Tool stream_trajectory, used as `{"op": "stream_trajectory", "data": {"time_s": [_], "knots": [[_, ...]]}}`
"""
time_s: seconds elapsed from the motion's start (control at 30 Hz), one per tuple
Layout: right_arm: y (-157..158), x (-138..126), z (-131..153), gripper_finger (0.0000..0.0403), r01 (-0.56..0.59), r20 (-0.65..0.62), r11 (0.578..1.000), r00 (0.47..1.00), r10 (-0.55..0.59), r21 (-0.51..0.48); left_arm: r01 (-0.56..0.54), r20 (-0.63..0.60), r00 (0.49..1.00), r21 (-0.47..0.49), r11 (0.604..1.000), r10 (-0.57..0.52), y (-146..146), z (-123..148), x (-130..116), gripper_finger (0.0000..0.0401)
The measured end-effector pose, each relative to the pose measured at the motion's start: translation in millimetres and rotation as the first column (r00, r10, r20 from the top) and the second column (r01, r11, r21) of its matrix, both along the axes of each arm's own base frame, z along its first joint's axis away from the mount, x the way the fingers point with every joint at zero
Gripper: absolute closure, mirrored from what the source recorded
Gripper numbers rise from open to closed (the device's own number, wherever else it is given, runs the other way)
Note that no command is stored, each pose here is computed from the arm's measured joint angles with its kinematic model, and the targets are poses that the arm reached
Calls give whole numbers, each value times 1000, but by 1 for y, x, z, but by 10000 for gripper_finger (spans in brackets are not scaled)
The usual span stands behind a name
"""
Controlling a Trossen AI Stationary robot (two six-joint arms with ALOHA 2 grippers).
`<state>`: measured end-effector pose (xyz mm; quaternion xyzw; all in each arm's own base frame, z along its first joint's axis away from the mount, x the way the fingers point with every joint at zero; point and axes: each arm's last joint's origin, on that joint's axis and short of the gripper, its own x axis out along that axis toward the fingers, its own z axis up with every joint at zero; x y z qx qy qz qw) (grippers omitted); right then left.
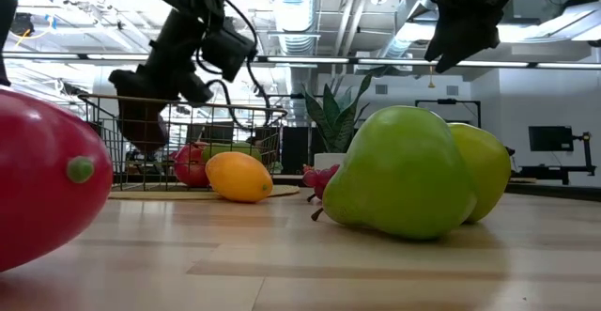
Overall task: Build produce basket
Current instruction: Put the dark red apple into the wire basket
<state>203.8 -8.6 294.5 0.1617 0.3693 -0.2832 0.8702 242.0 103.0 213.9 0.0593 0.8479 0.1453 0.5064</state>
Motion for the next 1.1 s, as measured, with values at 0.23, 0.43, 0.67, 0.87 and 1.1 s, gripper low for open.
{"op": "stream_trajectory", "data": {"time_s": [0.23,0.43,0.67,0.87,1.1], "knots": [[0,0,0,129,-1,-1,1000,1000,1,-1,185,-117,976,-18,983,-186,2,-11,6,115],[0,0,0,129,-13,-7,1000,1000,13,-10,350,-182,917,-60,935,-355,4,-10,7,115],[0,0,0,129,-14,-8,1000,1000,14,-11,512,-175,833,-115,851,-525,8,-13,15,115],[0,0,0,129,-14,-8,1000,1000,14,-11,612,-168,765,-115,783,-622,11,-14,22,115],[0,0,0,129,-17,-9,1000,1000,17,-13,627,-186,748,-118,770,-637,13,-14,22,115]]}}
